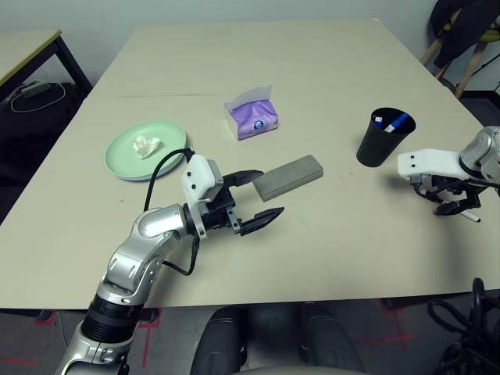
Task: Organize and tidy the items on the table.
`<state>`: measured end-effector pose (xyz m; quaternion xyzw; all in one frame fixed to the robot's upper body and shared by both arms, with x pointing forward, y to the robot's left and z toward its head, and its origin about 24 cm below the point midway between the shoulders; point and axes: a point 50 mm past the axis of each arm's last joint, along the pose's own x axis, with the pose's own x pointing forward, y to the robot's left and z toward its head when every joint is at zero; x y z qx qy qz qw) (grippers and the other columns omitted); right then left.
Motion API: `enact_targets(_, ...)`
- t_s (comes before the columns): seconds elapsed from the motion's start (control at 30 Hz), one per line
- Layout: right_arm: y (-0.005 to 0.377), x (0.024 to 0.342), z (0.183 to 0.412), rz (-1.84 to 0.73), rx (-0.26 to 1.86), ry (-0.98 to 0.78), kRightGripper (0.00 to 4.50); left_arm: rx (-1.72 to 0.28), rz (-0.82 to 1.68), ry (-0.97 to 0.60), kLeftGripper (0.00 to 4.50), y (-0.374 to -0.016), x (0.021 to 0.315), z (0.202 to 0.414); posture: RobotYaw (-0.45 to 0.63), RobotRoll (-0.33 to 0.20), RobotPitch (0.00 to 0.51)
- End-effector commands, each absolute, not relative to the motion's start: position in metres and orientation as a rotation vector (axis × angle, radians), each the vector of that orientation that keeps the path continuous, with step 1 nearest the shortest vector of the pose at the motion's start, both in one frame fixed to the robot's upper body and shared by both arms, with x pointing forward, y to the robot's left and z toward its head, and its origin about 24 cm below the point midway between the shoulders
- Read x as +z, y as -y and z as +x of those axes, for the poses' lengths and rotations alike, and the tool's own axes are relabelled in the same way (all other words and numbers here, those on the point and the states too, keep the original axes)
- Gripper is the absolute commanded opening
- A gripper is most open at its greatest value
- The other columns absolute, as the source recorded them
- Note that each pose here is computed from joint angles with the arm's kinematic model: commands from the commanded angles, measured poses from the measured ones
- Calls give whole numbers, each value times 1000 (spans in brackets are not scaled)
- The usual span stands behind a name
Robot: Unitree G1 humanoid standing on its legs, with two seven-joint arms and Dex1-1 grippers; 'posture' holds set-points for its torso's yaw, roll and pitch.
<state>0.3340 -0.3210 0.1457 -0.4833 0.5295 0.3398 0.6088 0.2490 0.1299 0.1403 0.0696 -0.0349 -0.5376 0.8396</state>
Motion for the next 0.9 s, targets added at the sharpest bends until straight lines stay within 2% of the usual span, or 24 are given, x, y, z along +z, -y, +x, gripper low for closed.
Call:
enact_targets(0.03, 320, 128, 327, -1041, 817, -1259, 4455, -1156, 159, 71, 4500, -128, 140, 248, 19, 0, 137)
enact_targets(0.13, 321, 124, 326, -1022, 803, -1256, 3867, -1161, 160, 71, 4500, -128, 140, 249, 6, 0, 139)
enact_targets(0.47, 323, 121, 323, -1018, 799, -1245, 106, -1167, 159, 74, 4500, -127, 139, 249, 9, 0, 132)
enact_targets(0.73, 322, 120, 325, -1022, 817, -1201, 100, -1169, 162, 72, 4500, -127, 139, 249, 10, 0, 130)
enact_targets(0.9, 310, 138, 332, -972, 855, -1108, 100, -1170, 167, 70, 4500, -129, 140, 249, 6, 0, 126)
